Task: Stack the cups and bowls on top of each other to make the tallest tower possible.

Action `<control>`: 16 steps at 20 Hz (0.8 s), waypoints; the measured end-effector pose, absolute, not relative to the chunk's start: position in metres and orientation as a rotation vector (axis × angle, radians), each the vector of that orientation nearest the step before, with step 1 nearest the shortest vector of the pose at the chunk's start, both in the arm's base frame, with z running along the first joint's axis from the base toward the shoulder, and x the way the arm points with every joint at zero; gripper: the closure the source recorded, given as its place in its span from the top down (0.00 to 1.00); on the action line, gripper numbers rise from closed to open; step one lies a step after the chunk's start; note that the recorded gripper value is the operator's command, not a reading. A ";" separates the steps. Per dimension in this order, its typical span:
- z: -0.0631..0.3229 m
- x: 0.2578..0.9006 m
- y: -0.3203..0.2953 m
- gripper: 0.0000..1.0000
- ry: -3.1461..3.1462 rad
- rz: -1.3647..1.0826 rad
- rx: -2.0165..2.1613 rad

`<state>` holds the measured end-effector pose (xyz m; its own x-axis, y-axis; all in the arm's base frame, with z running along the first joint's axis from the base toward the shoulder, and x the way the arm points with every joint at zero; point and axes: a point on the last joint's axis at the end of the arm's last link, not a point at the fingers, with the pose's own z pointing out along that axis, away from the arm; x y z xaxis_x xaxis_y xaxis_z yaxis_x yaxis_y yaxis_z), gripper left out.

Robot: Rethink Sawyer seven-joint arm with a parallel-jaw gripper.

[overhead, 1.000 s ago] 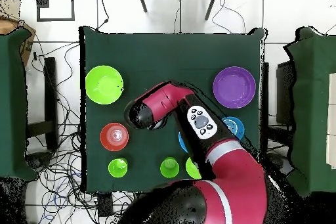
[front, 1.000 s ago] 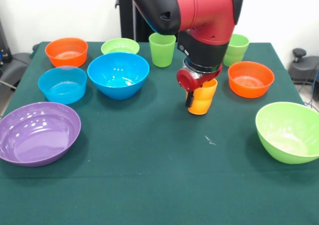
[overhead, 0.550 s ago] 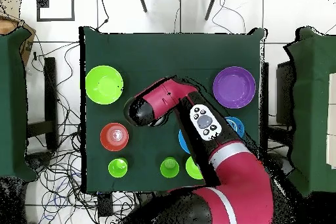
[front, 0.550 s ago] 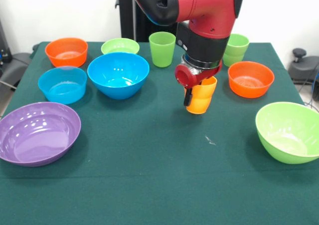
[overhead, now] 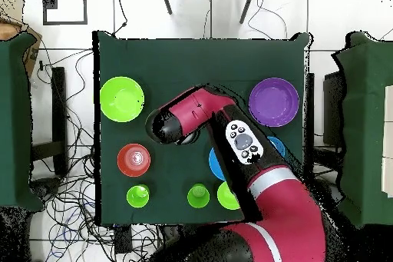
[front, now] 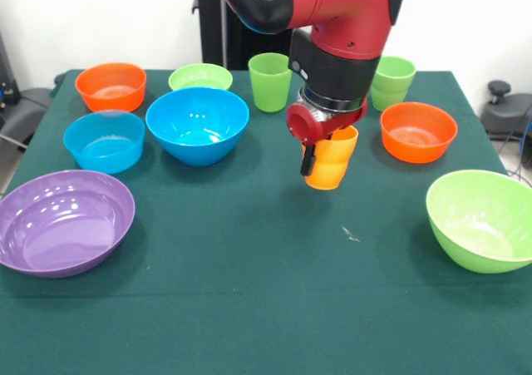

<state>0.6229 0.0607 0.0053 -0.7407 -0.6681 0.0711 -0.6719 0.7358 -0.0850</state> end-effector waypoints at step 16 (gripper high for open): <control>-0.015 0.644 0.023 0.00 -2.882 0.123 1.176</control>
<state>0.6440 0.0228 -0.0146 -0.7146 -0.6974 0.0538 -0.6995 0.7119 -0.0632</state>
